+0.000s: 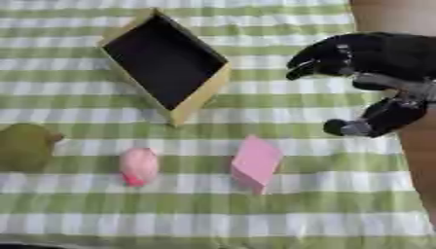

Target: Pick up objects on the table and place them in the box.

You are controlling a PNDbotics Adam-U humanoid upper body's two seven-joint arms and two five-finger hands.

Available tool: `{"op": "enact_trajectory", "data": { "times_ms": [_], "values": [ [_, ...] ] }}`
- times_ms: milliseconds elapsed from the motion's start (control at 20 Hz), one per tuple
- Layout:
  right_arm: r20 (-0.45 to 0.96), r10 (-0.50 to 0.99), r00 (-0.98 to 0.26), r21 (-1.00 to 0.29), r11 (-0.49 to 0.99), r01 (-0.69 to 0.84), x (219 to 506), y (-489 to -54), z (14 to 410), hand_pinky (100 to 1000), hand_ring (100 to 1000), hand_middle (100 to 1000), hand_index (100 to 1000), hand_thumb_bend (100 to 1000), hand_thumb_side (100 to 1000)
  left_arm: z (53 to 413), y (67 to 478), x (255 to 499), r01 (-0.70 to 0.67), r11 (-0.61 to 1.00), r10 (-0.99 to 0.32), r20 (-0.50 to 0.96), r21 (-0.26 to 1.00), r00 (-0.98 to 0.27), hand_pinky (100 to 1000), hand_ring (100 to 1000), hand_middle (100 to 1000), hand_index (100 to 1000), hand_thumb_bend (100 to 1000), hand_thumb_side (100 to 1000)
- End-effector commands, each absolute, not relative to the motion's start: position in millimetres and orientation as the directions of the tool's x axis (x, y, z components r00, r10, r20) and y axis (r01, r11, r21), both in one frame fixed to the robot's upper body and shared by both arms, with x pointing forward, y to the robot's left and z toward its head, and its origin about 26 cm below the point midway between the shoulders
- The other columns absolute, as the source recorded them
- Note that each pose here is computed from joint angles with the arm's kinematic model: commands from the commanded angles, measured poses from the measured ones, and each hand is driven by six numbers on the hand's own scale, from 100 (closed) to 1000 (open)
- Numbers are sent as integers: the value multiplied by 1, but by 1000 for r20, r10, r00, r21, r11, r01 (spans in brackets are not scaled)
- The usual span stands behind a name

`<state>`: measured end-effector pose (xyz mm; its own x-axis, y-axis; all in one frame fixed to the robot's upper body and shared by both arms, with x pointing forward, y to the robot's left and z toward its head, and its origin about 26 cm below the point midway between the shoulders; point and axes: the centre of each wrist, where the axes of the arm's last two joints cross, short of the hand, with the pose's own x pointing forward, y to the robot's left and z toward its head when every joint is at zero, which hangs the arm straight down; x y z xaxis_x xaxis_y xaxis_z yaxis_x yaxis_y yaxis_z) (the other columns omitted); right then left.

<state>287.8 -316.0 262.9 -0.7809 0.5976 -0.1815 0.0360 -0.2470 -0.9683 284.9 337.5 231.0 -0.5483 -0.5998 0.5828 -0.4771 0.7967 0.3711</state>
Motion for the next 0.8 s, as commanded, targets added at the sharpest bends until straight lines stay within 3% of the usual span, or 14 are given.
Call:
{"op": "enact_trajectory", "data": {
  "times_ms": [50,800],
  "values": [
    [-231,576,-784,-955,-290,68,285,-315,275,942,945,908,925,417,100,239,338,282,-485,793,-606,557,368,-568,812,778,775,841,683,774],
    [-219,501,-837,-929,-369,22,288,-301,267,943,947,913,936,372,164,240,335,284,-462,804,-594,560,376,-578,812,779,776,838,659,780]
  ]
}}
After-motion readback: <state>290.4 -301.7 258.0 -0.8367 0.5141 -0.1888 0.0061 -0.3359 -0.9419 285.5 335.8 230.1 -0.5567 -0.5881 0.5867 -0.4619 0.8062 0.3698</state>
